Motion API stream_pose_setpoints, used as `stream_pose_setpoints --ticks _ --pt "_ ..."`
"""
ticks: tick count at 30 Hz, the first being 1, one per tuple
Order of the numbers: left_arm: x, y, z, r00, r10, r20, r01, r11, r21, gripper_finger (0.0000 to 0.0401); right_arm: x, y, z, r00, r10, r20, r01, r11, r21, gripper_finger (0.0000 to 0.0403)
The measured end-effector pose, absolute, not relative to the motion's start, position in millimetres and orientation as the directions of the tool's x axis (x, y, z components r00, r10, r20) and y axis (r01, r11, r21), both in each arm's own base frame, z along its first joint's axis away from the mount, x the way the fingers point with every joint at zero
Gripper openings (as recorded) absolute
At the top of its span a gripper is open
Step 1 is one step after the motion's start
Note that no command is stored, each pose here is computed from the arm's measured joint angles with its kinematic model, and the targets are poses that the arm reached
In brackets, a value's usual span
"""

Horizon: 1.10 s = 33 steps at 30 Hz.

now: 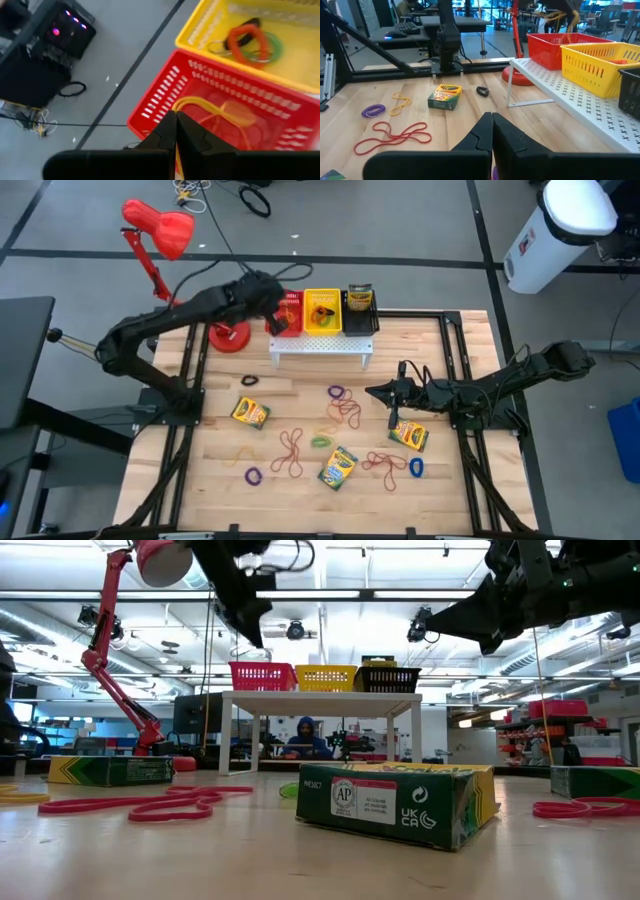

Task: Pick & Place Office Desk Supplies
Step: Put the yellow rubber band into the red bin on the shelf

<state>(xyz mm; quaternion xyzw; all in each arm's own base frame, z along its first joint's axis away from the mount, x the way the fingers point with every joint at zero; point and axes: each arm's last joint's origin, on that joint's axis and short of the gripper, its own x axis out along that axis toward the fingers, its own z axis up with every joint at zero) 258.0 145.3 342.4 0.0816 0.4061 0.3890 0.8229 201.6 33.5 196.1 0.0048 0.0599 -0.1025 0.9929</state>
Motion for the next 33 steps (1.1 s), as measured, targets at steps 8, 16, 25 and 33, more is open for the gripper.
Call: stream_pose_setpoints --ticks 8,16,25,33 --pt "259.8 173.5 322.5 0.339 0.654 -0.676 -0.573 0.713 0.403 0.0023 201.6 33.5 195.8 0.971 -0.203 -0.123 0.204 0.979 -0.004 0.0005" --pt "263.1 160.1 328.6 0.366 0.66 -0.656 -0.56 0.719 0.411 0.0118 201.6 33.4 195.8 0.971 -0.203 -0.123 0.204 0.979 -0.003 0.0005" --pt "264.9 127.4 345.3 0.464 0.635 -0.617 -0.486 0.765 0.422 0.0132 201.5 33.4 195.8 0.971 -0.203 -0.123 0.204 0.979 -0.002 0.0005" --pt "276.7 100.9 347.6 0.642 0.499 -0.582 -0.401 0.866 0.299 0.0072 201.6 33.5 195.8 0.971 -0.203 -0.123 0.204 0.979 -0.002 0.0005"
